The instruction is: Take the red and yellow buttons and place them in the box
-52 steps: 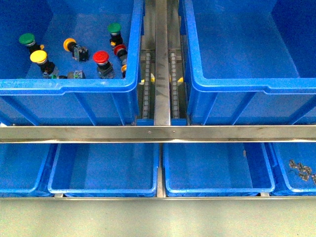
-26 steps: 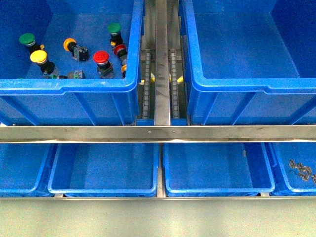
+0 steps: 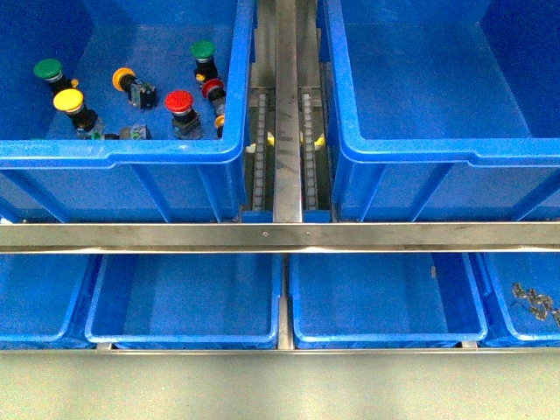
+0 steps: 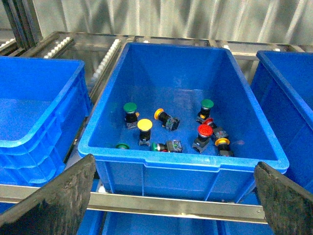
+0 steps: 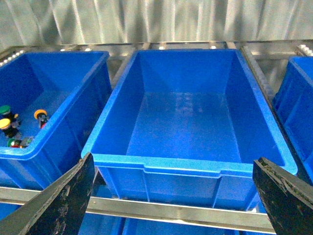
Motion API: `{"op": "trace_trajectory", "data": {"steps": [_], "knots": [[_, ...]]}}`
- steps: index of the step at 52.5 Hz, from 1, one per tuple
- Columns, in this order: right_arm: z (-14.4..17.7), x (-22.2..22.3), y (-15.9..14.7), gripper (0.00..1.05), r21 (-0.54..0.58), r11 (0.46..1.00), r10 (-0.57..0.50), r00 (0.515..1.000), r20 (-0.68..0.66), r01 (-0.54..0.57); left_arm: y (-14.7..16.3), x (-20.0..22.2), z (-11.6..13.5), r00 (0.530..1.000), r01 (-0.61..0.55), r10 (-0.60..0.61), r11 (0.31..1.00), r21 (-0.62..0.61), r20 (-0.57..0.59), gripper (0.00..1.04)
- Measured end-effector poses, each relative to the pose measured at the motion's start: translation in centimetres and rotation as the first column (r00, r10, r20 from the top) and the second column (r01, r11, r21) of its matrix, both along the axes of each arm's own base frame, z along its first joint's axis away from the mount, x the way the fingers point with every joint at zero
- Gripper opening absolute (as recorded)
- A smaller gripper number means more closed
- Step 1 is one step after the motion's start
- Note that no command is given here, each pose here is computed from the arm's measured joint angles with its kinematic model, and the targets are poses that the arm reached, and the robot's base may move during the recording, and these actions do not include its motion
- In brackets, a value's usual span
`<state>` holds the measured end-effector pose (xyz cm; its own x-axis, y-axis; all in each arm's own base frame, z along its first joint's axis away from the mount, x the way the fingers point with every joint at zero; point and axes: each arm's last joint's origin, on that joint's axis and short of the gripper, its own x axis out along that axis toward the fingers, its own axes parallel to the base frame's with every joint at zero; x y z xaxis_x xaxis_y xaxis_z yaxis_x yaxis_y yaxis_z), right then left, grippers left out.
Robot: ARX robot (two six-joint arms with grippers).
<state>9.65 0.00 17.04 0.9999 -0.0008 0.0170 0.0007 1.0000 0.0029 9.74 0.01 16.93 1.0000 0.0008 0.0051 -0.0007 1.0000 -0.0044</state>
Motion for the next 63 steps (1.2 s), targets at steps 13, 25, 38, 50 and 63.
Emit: {"op": "trace_trajectory", "data": {"steps": [13,25,38,50,63], "knots": [[0.0,0.0,0.0,0.98,0.000,1.000,0.000,1.000,0.000,0.000,0.0,0.0,0.0,1.000,0.000,0.000,1.000,0.000,0.000,0.97],[0.0,0.0,0.0,0.98,0.000,1.000,0.000,1.000,0.000,0.000,0.2,0.1,-0.1,0.979,-0.079,0.070,0.996,-0.042,-0.191,0.97],[0.0,0.0,0.0,0.98,0.000,1.000,0.000,1.000,0.000,0.000,6.6,8.9,6.8,0.822,-0.082,0.048,0.996,-0.034,-0.567,0.97],[0.0,0.0,0.0,0.98,0.000,1.000,0.000,1.000,0.000,0.000,6.7,18.0,5.6,0.765,0.286,-0.136,0.948,0.143,-0.630,0.97],[0.0,0.0,0.0,0.98,0.000,1.000,0.000,1.000,0.000,0.000,4.0,25.5,2.3,0.701,0.426,-0.190,0.884,0.190,-0.688,0.97]]}}
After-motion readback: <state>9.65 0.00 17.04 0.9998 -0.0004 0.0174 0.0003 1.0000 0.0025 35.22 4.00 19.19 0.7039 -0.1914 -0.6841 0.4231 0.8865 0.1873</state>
